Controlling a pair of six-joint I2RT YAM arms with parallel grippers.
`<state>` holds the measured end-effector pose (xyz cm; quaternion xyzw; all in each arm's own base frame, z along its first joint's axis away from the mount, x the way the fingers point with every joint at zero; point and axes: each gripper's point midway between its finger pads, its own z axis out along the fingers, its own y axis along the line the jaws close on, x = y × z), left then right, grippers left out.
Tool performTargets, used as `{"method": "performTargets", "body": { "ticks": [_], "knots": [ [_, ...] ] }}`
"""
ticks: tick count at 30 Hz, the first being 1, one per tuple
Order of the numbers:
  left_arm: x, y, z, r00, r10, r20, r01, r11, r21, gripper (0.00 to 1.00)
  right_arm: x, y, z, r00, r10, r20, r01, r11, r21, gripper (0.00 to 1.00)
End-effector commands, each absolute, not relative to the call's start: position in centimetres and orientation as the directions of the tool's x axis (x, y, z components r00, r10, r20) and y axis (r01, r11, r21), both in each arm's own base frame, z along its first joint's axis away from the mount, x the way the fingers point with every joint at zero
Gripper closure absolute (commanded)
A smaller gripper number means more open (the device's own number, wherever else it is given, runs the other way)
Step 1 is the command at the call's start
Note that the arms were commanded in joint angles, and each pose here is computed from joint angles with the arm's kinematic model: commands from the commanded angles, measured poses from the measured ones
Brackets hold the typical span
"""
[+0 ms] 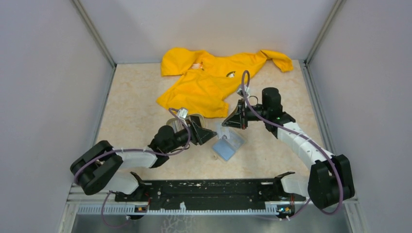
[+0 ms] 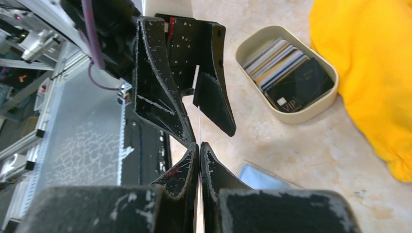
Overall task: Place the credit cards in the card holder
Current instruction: Insert the credit card into the card holder.
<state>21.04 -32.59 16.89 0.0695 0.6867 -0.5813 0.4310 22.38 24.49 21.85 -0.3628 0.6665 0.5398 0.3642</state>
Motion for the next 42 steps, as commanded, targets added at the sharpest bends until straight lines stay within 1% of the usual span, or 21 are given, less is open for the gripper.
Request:
{"method": "performTargets", "body": {
  "ticks": [1,3,4,5,8,11,15,19,23,26,30,36,39,42],
  "knots": [
    [21.9,-31.7,11.5,-0.727,-0.314,-0.610,0.401,0.527,-0.749,0.38,23.4,23.5,21.0,-0.415,-0.167,-0.894,-0.904,0.188,0.385,1.00],
    [22.1,-31.3,10.2,-0.764,-0.329,-0.555,0.308,0.571,-0.761,0.37,24.0,23.1,20.3,-0.425,-0.181,-0.887,-0.895,0.226,0.384,1.00],
    [22.0,-31.2,9.6,-0.779,-0.337,-0.529,0.266,0.587,-0.764,0.33,24.3,23.0,20.1,-0.429,-0.185,-0.884,-0.892,0.242,0.383,1.00],
    [21.8,-31.2,9.1,-0.793,-0.338,-0.507,0.234,0.600,-0.765,0.31,24.6,22.8,19.9,-0.436,-0.187,-0.880,-0.887,0.256,0.385,1.00],
    [21.3,-31.6,8.4,-0.821,-0.354,-0.448,0.139,0.637,-0.758,0.30,25.5,22.1,19.2,-0.459,-0.190,-0.868,-0.868,0.305,0.393,1.00],
    [21.5,-30.6,7.0,-0.809,-0.372,-0.455,0.022,0.754,-0.657,0.31,26.3,21.6,18.4,-0.485,-0.192,-0.853,-0.848,0.342,0.405,1.00],
    [21.2,-30.1,6.1,-0.813,-0.380,-0.441,-0.101,0.838,-0.536,0.31,26.7,21.3,17.9,-0.502,-0.196,-0.842,-0.837,0.355,0.416,1.00],
    [20.0,-29.9,4.5,-0.836,-0.354,-0.418,-0.170,0.893,-0.417,0.32,26.7,21.3,17.7,-0.505,-0.198,-0.840,-0.835,0.358,0.417,1.00],
    [18.8,-29.8,3.9,-0.849,-0.323,-0.418,-0.209,0.932,-0.296,0.30,26.8,21.2,17.7,-0.503,-0.197,-0.842,-0.836,0.360,0.415,1.00],
    [17.8,-30.5,3.7,-0.860,-0.300,-0.413,-0.213,0.946,-0.244,0.29,26.7,21.2,17.7,-0.506,-0.197,-0.839,-0.834,0.359,0.419,1.00],
    [17.0,-31.8,3.2,-0.874,-0.266,-0.407,-0.191,0.958,-0.216,0.30,26.7,21.2,17.7,-0.505,-0.197,-0.840,-0.834,0.361,0.417,1.00],
    [15.8,-32.2,2.5,-0.889,-0.217,-0.403,-0.158,0.972,-0.175,0.36,26.6,21.2,17.7,-0.506,-0.196,-0.840,-0.835,0.357,0.419,1.00],
    [15.4,-31.7,2.1,-0.893,-0.204,-0.402,-0.147,0.975,-0.168,0.47,26.6,21.3,17.8,-0.505,-0.195,-0.841,-0.836,0.353,0.420,1.00],
    [15.4,-31.4,1.8,-0.892,-0.182,-0.414,-0.119,0.978,-0.174,0.64,26.5,21.3,17.8,-0.506,-0.194,-0.840,-0.836,0.349,0.423,1.00]
  ]
}}
